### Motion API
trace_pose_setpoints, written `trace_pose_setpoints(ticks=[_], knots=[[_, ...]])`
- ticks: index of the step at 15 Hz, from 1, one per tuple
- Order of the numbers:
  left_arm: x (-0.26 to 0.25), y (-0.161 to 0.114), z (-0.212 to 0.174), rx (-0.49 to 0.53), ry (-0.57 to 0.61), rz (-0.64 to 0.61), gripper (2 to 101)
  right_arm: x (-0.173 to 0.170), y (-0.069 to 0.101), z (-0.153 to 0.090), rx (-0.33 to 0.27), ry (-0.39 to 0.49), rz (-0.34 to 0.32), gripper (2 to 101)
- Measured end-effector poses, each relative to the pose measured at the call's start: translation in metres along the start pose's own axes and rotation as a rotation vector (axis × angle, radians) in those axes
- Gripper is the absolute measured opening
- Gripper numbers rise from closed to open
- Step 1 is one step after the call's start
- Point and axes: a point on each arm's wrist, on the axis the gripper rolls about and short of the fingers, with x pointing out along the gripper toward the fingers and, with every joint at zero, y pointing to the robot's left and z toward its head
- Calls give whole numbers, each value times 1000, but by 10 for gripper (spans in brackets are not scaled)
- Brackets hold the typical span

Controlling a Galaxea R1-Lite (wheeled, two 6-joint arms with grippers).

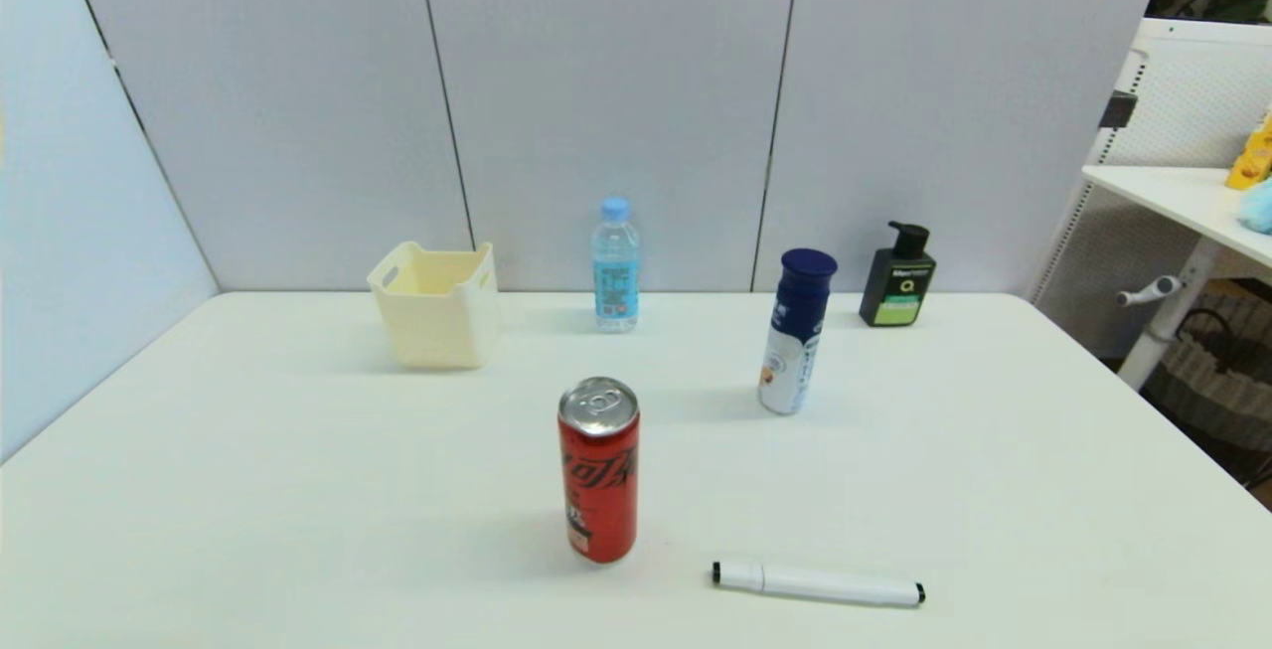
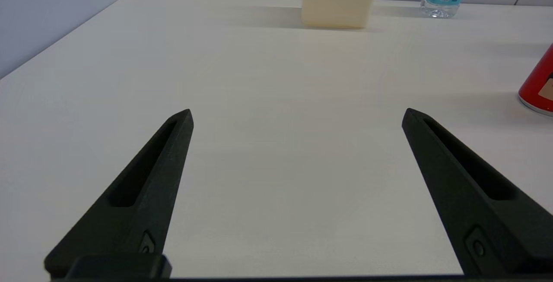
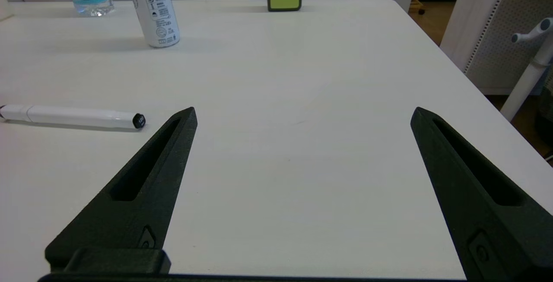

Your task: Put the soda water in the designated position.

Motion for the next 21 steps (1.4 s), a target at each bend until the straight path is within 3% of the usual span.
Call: trace_pose_setpoints(ticks=[21], knots=[[0,0,0,-5,4,2,978,0,0,0,0,0,0,980]])
